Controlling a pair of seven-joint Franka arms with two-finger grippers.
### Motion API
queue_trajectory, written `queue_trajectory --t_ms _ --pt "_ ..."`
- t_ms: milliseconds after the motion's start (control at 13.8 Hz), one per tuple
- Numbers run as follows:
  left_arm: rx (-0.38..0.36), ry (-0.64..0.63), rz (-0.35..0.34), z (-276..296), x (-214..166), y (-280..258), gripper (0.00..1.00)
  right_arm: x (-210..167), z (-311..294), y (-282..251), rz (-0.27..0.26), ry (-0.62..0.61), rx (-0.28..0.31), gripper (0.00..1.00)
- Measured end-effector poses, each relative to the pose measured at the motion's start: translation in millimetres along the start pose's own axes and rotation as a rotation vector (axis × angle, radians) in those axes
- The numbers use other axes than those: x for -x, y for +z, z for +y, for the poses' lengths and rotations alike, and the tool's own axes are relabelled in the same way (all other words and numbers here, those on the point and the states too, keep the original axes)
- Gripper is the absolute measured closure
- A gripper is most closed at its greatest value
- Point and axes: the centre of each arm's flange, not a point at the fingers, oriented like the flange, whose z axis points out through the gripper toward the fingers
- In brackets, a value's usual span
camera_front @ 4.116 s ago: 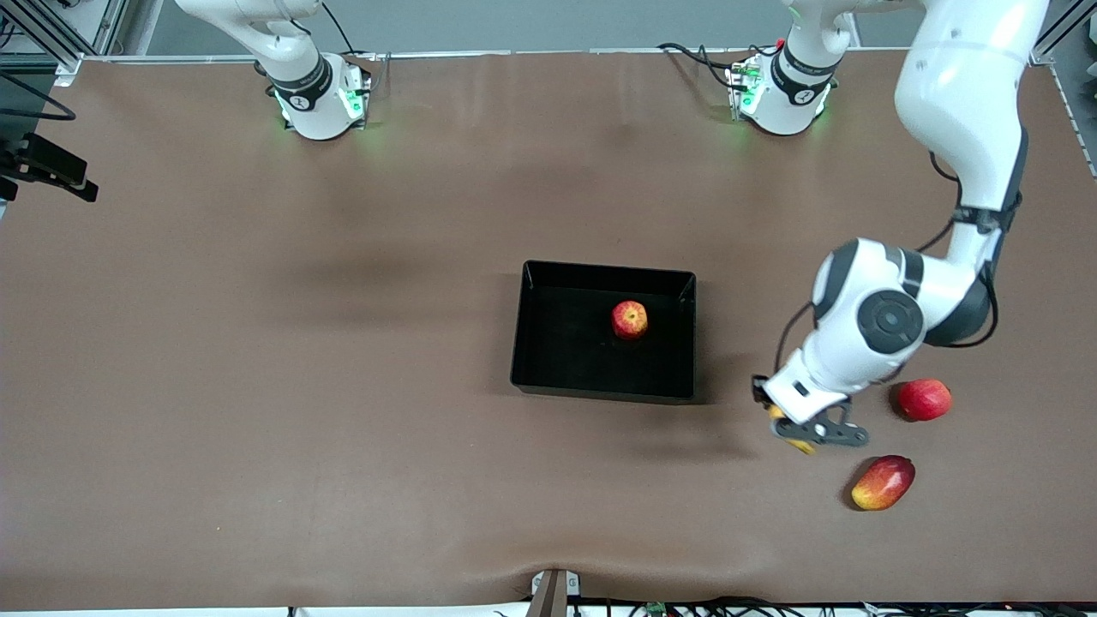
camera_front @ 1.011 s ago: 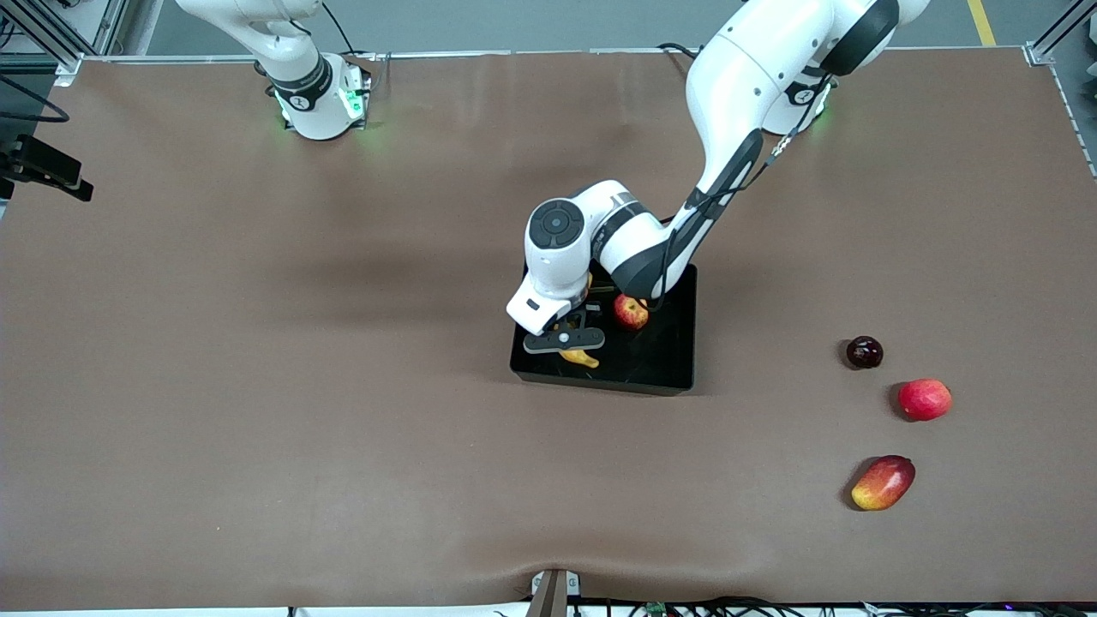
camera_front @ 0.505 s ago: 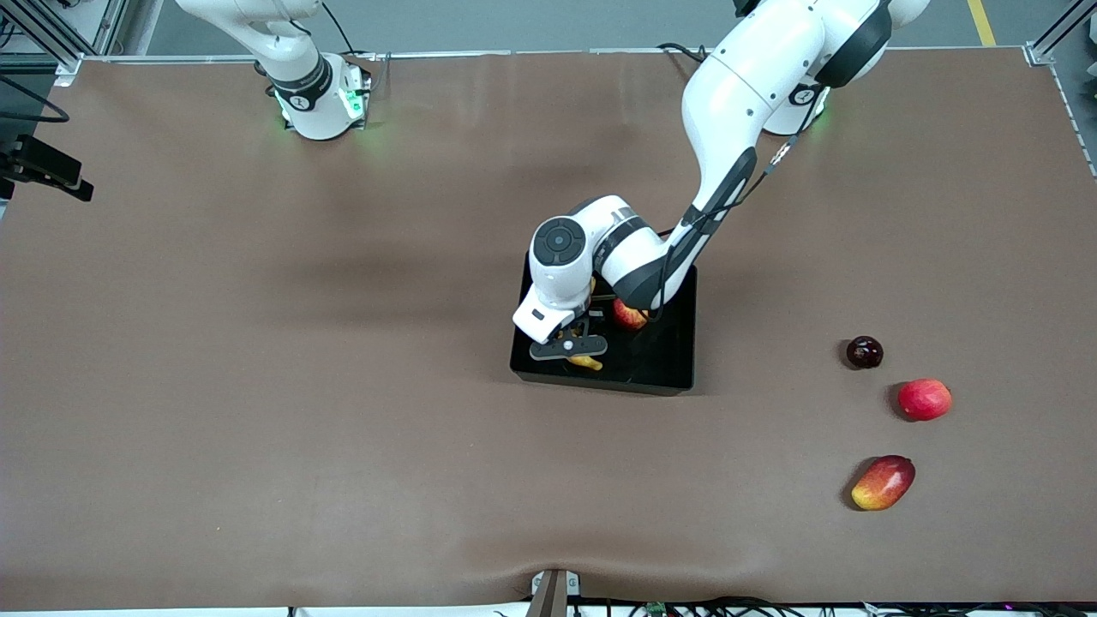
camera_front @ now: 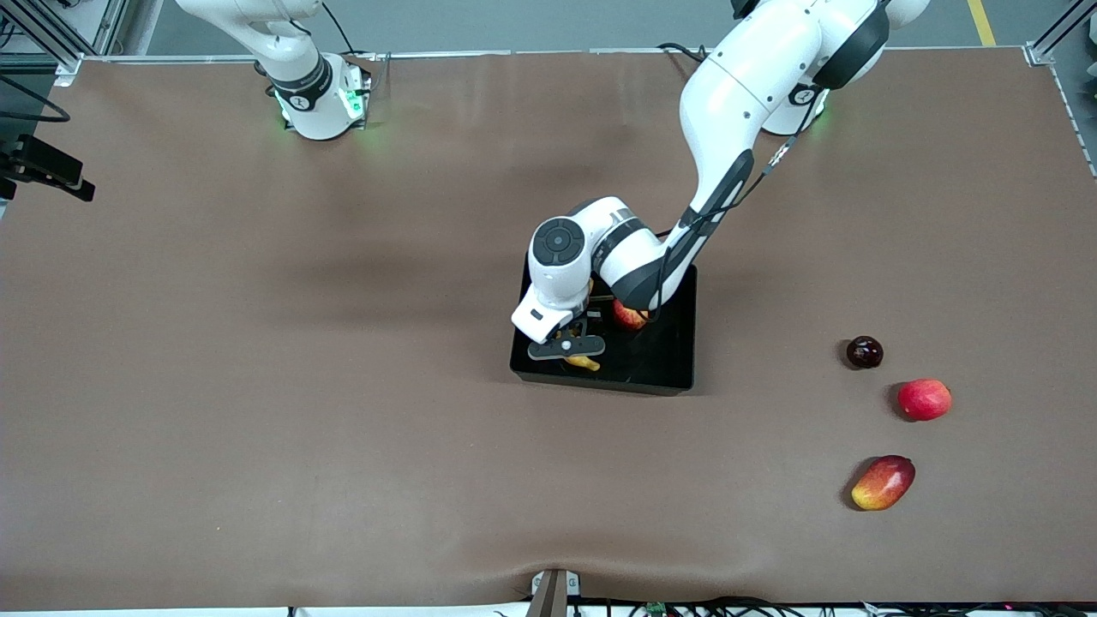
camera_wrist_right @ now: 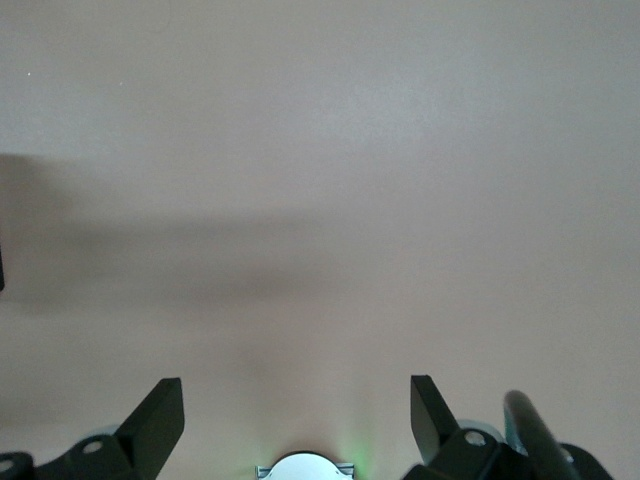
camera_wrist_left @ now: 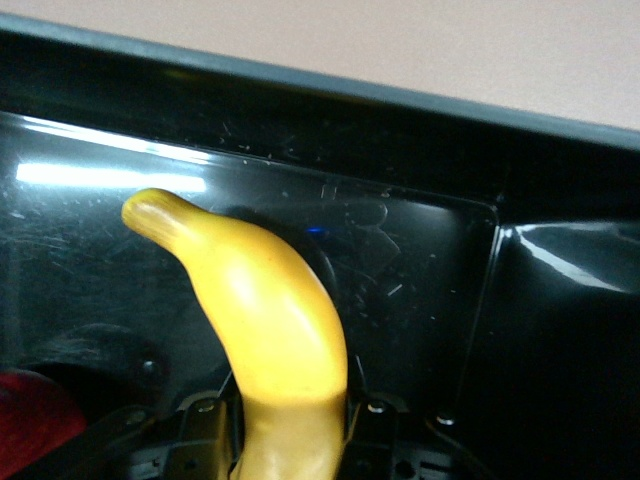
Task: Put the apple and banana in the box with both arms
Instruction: 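Lower the banana into the box beside the apple with the left gripper, then open the left gripper and raise it away from the box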
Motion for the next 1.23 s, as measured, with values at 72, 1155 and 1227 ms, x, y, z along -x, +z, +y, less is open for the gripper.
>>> queue_trajectory --t_ms 72,1155,1227 --pt "0.003 0.000 0.002 1.5 0.6 -1.2 0.62 -0.1 1.0 0.2 0.000 0.002 -0.001 0.00" --pt "-0.220 0.007 0.003 -200.0 -106.5 -279.4 0.00 -0.6 3.0 1.3 -0.002 0.003 -0.002 0.00" --pt "-0.219 -0.018 0.014 -216.4 -111.2 -294.1 0.00 -0.6 3.0 1.3 -0.002 0.003 -0.002 0.00"
